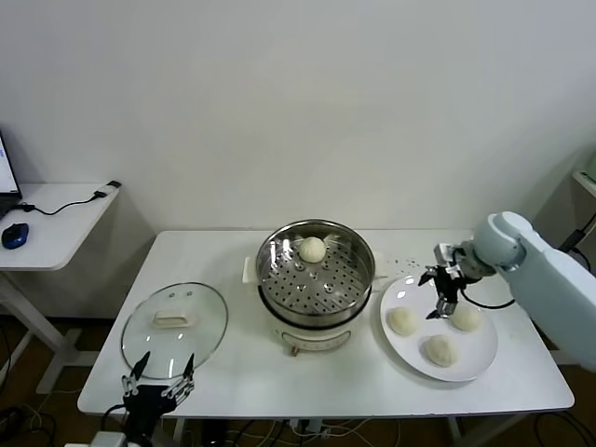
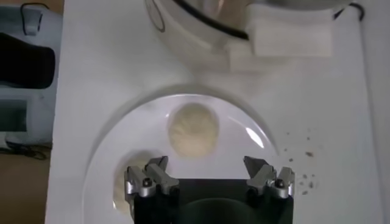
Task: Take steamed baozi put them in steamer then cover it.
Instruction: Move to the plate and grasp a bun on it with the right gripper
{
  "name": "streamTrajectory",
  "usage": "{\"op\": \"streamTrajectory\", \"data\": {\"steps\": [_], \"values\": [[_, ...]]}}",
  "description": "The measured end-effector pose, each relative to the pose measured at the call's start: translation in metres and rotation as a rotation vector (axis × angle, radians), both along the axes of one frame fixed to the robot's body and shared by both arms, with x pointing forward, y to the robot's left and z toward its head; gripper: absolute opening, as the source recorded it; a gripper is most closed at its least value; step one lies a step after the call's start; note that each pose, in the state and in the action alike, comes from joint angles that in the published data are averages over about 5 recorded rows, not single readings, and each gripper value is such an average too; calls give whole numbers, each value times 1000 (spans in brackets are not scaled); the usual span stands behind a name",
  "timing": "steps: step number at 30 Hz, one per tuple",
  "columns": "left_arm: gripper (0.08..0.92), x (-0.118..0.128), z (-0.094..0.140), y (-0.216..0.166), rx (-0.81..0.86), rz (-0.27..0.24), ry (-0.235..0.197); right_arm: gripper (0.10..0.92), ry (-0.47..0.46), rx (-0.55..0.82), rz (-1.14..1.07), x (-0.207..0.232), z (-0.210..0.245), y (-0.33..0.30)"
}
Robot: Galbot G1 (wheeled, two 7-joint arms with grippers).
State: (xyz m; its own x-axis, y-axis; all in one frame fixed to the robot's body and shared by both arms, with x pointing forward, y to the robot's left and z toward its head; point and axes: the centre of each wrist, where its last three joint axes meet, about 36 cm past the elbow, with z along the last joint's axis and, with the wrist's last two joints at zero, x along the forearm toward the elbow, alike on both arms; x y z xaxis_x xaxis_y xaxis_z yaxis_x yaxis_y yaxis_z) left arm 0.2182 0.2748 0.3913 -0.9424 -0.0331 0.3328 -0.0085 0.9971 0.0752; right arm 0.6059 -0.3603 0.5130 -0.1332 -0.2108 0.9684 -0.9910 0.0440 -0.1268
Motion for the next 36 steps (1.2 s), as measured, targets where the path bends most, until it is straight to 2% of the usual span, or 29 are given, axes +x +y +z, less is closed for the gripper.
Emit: {"op": "streamTrajectory", "data": {"steps": [16, 36], "values": [[823, 5, -7, 5, -7, 4, 14, 823, 35, -5, 13, 19, -42, 24], [823, 10, -12, 5, -18, -3, 21, 823, 88, -26, 11, 28, -65, 26]]}}
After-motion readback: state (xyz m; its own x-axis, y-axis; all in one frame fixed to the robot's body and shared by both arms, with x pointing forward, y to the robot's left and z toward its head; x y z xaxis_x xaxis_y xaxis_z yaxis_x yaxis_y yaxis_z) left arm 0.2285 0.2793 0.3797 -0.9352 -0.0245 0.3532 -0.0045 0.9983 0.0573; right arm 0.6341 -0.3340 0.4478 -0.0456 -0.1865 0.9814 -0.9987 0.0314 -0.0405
